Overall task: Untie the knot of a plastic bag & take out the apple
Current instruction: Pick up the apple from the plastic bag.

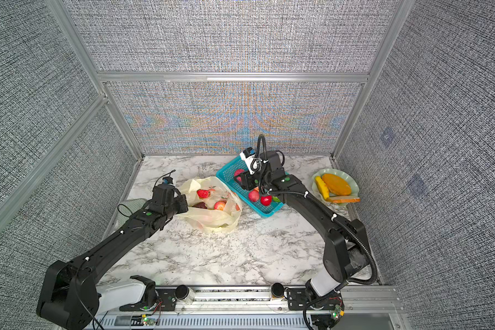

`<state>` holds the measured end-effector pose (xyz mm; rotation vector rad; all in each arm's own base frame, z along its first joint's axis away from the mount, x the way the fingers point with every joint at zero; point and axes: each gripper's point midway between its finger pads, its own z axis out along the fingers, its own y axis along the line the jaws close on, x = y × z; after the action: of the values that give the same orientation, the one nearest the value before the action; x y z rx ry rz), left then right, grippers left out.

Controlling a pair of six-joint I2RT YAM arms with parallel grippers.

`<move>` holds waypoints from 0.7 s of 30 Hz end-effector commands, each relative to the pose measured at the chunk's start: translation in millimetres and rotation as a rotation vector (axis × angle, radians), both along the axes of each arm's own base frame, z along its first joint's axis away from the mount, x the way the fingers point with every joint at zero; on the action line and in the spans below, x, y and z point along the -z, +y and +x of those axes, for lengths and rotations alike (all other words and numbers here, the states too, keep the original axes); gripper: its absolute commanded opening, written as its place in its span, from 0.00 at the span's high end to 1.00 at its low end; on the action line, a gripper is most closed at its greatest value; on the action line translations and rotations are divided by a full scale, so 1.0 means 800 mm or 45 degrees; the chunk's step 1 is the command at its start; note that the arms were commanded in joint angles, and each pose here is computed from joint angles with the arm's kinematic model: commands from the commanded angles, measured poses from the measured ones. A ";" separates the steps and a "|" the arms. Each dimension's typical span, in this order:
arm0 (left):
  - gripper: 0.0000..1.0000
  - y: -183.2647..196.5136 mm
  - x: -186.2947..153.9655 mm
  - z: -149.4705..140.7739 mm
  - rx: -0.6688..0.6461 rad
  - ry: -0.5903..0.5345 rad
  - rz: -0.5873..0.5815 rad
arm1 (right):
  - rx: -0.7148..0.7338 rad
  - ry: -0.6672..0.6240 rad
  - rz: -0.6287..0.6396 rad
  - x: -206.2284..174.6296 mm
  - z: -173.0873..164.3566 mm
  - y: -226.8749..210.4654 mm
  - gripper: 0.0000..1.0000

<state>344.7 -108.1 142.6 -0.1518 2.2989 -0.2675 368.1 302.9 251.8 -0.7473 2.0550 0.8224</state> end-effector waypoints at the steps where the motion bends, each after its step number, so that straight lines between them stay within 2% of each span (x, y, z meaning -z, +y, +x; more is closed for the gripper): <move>1: 0.97 -0.003 0.000 0.000 0.010 0.009 -0.007 | -0.256 0.187 -0.021 0.033 -0.068 0.039 0.64; 5: 0.97 -0.005 0.002 0.001 0.015 0.018 -0.013 | -0.234 0.249 -0.148 0.088 -0.074 0.073 0.64; 12: 0.97 -0.008 0.005 0.003 0.027 0.046 -0.009 | 0.070 0.264 -0.365 0.153 0.005 0.090 0.57; 21: 0.97 -0.004 0.004 0.001 0.021 0.041 0.007 | 0.094 0.366 -0.549 0.218 0.017 0.089 0.48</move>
<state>346.3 -113.3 138.9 -0.1379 2.3361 -0.2809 384.1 386.7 88.7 -0.8232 2.4852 0.5558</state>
